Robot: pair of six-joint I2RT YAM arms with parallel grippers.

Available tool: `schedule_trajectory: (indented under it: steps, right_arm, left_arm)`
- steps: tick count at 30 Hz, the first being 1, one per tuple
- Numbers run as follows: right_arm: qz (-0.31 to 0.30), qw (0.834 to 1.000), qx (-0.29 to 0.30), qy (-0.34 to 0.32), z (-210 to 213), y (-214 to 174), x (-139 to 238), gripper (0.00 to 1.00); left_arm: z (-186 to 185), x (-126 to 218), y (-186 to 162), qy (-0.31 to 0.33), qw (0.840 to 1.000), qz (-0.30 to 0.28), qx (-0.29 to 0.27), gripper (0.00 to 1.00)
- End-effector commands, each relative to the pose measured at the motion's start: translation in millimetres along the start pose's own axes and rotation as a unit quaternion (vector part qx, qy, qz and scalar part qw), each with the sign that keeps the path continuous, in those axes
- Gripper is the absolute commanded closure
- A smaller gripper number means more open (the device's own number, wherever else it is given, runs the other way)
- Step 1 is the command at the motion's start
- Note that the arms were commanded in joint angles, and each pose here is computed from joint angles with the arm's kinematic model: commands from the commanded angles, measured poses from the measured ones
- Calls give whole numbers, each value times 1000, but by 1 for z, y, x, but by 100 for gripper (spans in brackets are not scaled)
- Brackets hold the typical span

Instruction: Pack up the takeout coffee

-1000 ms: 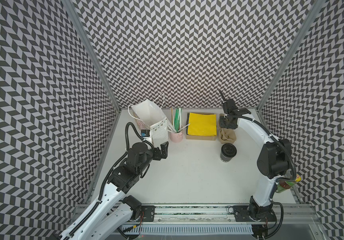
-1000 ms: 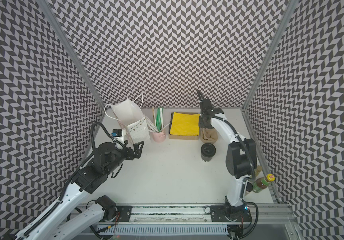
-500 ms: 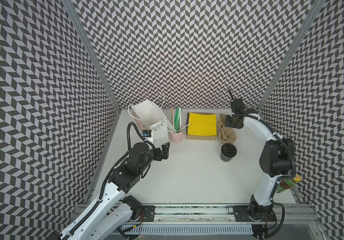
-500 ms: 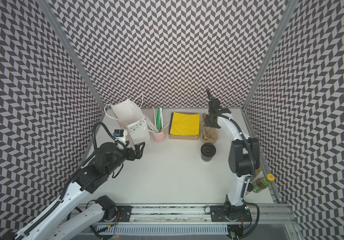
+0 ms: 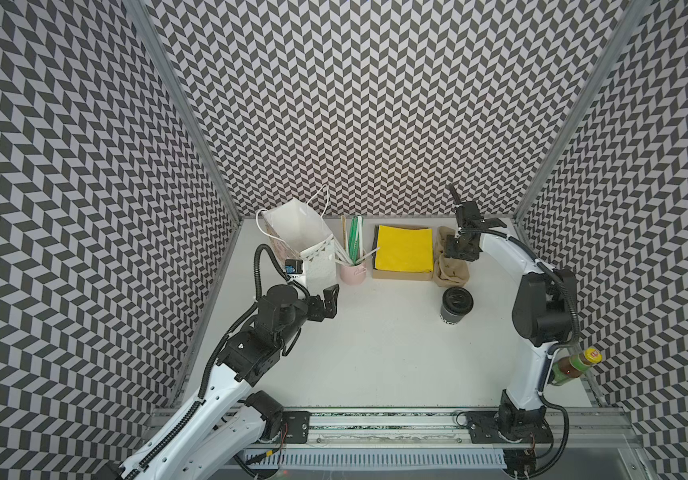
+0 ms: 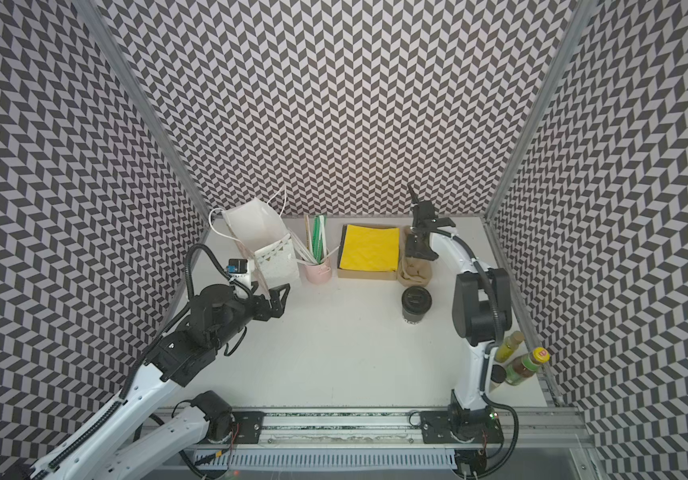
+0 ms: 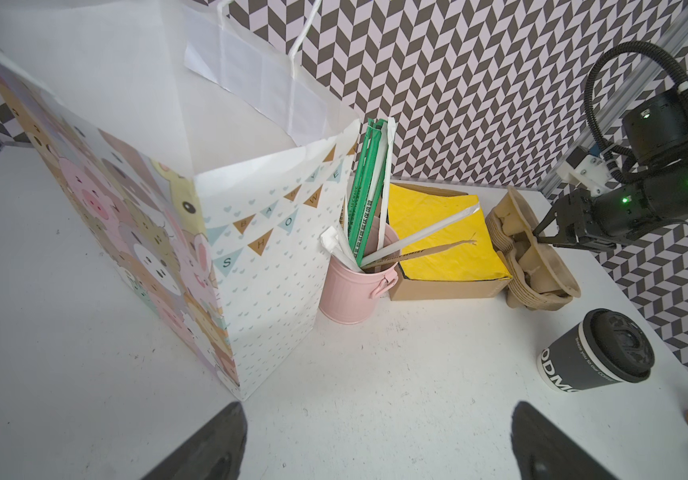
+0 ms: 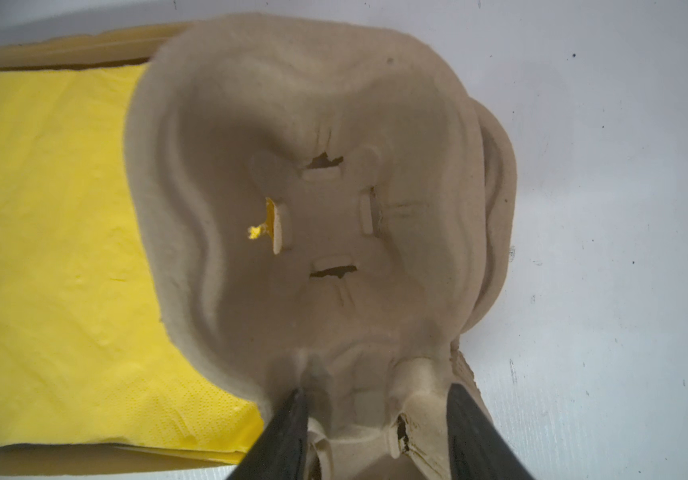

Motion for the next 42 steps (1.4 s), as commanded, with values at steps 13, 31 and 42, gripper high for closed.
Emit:
schedule_trajectory:
  steps: [13,31,42]
  right_arm:
    - [-62,997,-7,53,9,14,18,51]
    - [-12,999,0,31,9,8,-9,63]
    - [-16,999,-3,52,11,6,-4,74]
  left_arm:
    - [1,-1,-4,0,1000,6,-6,1]
    - [0,-5,-6,1,1000,13,-10,1]
    - [0,-4,-6,0,1000,13,-10,1]
Point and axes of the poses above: each gripper's point midway between its finger pads, its own x axis back along the fingers, its own z axis along the line the jaws close on, y = z × x, the point moved 9 cm from there along x, back along the fingers, and after that the axes turned 9 degrees about x, right-handed, at the moved point
